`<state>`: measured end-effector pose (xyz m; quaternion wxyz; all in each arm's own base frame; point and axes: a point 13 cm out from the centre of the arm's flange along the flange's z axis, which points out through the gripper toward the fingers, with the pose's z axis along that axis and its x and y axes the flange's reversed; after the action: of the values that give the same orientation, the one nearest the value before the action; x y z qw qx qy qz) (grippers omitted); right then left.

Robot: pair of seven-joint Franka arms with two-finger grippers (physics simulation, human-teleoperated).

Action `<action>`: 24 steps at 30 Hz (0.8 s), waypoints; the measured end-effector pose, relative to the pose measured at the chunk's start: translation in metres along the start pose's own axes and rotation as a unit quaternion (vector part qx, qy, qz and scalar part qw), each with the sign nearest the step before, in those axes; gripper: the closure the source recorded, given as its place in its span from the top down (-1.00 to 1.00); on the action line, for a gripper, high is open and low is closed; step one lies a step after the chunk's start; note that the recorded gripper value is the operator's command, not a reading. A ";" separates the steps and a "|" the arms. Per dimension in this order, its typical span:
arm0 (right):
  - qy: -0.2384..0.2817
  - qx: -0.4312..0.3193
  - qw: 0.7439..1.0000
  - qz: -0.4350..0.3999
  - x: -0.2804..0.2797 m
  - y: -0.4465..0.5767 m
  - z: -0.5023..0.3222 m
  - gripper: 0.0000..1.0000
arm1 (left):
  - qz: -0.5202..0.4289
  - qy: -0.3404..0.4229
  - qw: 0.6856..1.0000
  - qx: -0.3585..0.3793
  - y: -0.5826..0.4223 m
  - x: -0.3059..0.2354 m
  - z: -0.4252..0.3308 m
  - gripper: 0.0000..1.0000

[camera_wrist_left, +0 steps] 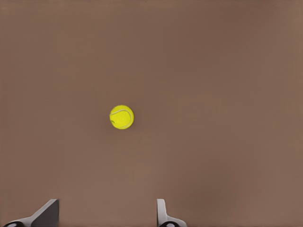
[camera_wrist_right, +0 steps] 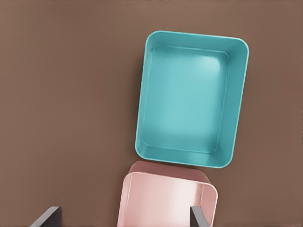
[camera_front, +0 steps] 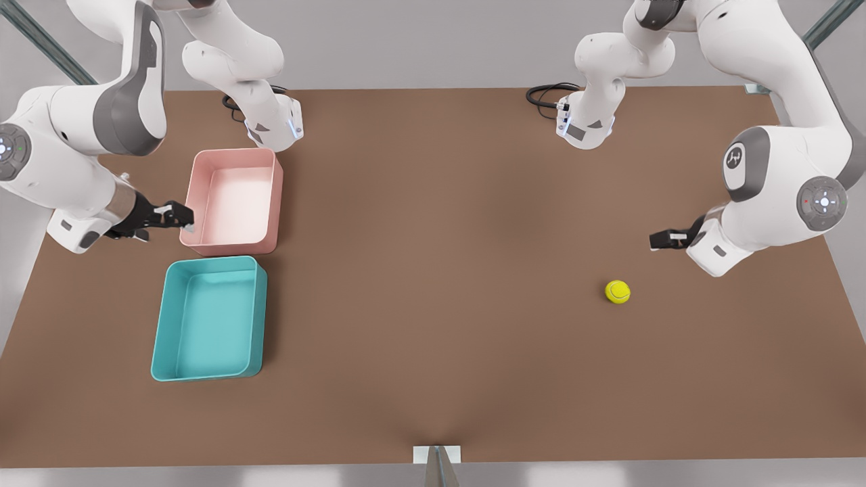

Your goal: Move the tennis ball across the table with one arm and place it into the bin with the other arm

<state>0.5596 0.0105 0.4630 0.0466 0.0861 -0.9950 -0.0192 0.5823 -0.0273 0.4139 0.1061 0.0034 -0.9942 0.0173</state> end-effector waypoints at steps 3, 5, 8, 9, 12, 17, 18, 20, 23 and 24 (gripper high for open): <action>-0.003 0.004 1.000 0.016 -0.002 -0.002 0.001 1.00 | 0.003 0.001 1.000 -0.001 -0.003 -0.001 0.000 1.00; -0.004 0.006 1.000 0.024 -0.004 -0.002 0.002 1.00 | 0.004 0.003 1.000 -0.002 -0.003 -0.003 0.001 -0.57; -0.003 0.008 0.999 0.036 -0.008 -0.003 0.006 1.00 | 0.023 0.036 0.999 -0.003 -0.002 -0.045 0.059 -0.57; -0.003 0.008 0.999 0.041 -0.010 -0.004 0.007 1.00 | 0.035 0.045 0.998 0.006 0.008 -0.063 0.089 -0.57; -0.004 0.008 0.998 0.055 -0.011 -0.010 0.008 1.00 | 0.109 0.059 0.992 -0.003 0.041 -0.102 0.171 -0.57; -0.004 0.009 0.998 0.064 -0.014 -0.006 0.011 1.00 | 0.262 0.070 0.963 -0.004 0.083 -0.073 0.236 -0.57; -0.004 0.009 0.998 0.066 -0.014 -0.006 0.011 1.00 | 0.295 0.072 0.953 -0.012 0.088 -0.069 0.248 -0.57; -0.004 0.010 0.997 0.071 -0.014 -0.006 0.011 1.00 | 0.356 0.073 0.931 -0.022 0.094 -0.064 0.265 -0.57; -0.002 0.009 0.997 0.078 -0.014 -0.009 0.013 1.00 | 0.437 0.058 0.897 -0.037 0.101 -0.073 0.272 -0.57; 0.000 0.009 0.997 0.080 -0.013 -0.010 0.015 1.00 | 0.463 0.056 0.884 -0.039 0.102 -0.075 0.273 -0.57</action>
<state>0.5728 0.0038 0.4469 0.0468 0.0064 -0.9989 -0.0063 0.5971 0.0656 0.1283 0.1415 -0.4621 -0.8751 0.0257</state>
